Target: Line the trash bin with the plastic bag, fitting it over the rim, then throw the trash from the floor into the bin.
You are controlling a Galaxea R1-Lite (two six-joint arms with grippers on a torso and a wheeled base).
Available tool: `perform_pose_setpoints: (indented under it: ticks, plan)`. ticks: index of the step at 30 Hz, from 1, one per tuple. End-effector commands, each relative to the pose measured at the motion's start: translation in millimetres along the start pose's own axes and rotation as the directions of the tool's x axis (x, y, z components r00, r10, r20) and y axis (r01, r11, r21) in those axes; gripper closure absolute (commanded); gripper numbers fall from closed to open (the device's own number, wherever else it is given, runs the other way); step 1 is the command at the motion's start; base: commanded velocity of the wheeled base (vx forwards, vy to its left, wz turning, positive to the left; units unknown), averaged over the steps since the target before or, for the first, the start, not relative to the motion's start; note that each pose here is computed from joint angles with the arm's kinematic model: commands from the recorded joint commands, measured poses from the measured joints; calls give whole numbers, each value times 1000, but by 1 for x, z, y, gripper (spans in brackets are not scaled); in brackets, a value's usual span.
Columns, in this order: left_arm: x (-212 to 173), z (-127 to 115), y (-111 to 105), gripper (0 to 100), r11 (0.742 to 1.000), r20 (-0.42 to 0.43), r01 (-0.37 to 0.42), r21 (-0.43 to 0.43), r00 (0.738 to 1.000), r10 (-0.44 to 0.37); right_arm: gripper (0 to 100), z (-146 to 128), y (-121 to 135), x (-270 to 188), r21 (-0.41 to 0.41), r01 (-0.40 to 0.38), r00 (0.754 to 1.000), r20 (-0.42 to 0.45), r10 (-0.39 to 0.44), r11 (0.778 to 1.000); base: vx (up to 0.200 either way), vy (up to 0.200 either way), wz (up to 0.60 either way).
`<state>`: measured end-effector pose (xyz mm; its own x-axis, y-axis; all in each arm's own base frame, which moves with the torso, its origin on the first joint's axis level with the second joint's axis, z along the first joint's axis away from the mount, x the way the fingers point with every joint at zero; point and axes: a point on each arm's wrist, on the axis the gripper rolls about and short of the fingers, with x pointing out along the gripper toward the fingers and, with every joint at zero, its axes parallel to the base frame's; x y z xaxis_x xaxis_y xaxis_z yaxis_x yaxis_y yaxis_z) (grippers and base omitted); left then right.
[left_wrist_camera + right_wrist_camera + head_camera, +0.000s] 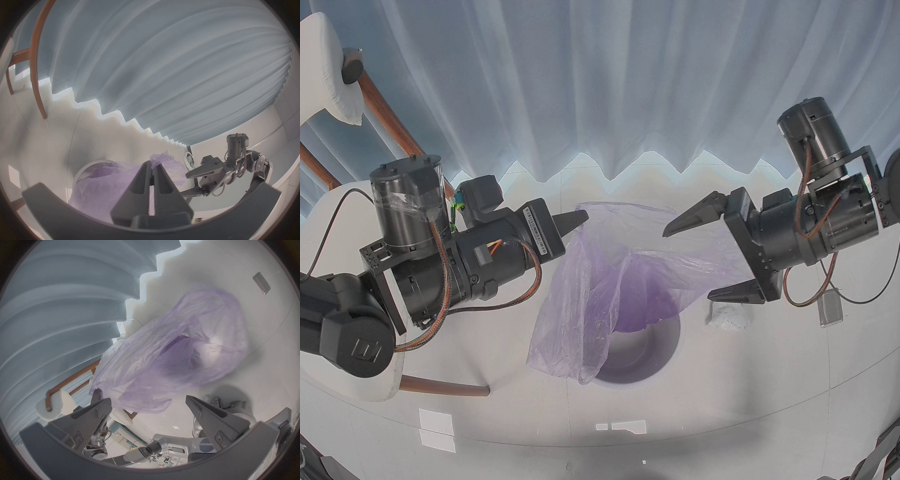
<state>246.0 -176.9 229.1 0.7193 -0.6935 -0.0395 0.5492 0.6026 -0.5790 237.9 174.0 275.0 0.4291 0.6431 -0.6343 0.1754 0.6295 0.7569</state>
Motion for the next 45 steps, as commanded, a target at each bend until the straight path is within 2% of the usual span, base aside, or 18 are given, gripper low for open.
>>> perform_pose_setpoints:
  ticks: [1,12,13,16,21,22,24,26,27,29,30,32,33,34,37,40,43,45]
  plan:
    - [0,0,0,100,1000,-1,-1,0,1000,1,0,3,-2,30,23,39,999,-23,-39,999,0,0,0]
    - [0,0,0,100,1000,-1,-1,3,1000,1,0,11,-1,52,22,42,999,26,-43,999,0,0,0]
    - [0,-1,0,100,1000,-2,-2,2,1000,2,100,12,-1,52,20,40,999,36,-40,999,0,0,0]
    - [-1,-1,1,100,1000,-2,-2,6,1000,2,100,10,1,50,7,36,998,53,-36,999,0,0,0]
    - [-1,-3,2,100,1000,-4,-7,8,1000,7,100,-9,4,36,-46,21,1000,22,-20,999,0,0,0]
    - [-2,-3,5,100,1000,-9,-21,9,1000,21,100,-17,-8,26,-118,42,999,6,-42,992,0,0,0]
    - [-3,-2,7,100,999,-2,-39,16,999,39,100,-25,-34,18,-283,98,994,-10,-105,954,0,0,0]
    - [-5,-4,8,100,998,-7,-61,27,998,61,100,-16,-70,8,-438,152,986,2,-168,886,0,0,0]
    - [-8,-7,7,100,997,-21,-67,27,998,67,100,-9,-84,3,-499,151,984,-5,-177,853,0,0,0]
    - [-16,-13,7,100,996,-65,-83,24,994,84,100,3,-100,-2,-569,132,984,-21,-174,812,0,0,0]
    - [-21,-20,8,100,995,-106,-100,24,989,102,100,12,-106,-3,-578,134,985,-14,-174,805,0,0,0]
    - [-27,-29,9,100,993,-154,-118,26,981,120,100,26,-107,-1,-553,152,985,14,-173,820,0,0,0]
    - [-27,-29,9,100,993,-154,-118,26,981,120,100,26,-107,-1,-553,152,985,14,-173,820,0,0,0]
    - [-32,-34,11,100,987,-198,-156,26,967,159,100,46,-102,4,-538,151,988,57,-143,829,0,0,0]
    - [-35,-41,16,100,972,-260,-233,27,937,231,100,73,-97,16,-530,158,987,107,-119,833,0,0,0]
    - [-36,-47,19,100,963,-308,-269,30,914,265,100,93,-86,31,-544,138,987,150,-66,828,0,0,0]
    - [-33,-49,22,100,958,-320,-287,9,907,274,100,99,-72,47,-555,104,988,156,-19,825,0,0,0]
    - [-24,-50,27,100,953,-322,-304,1,902,289,100,91,-57,58,-566,67,992,129,8,821,0,0,0]
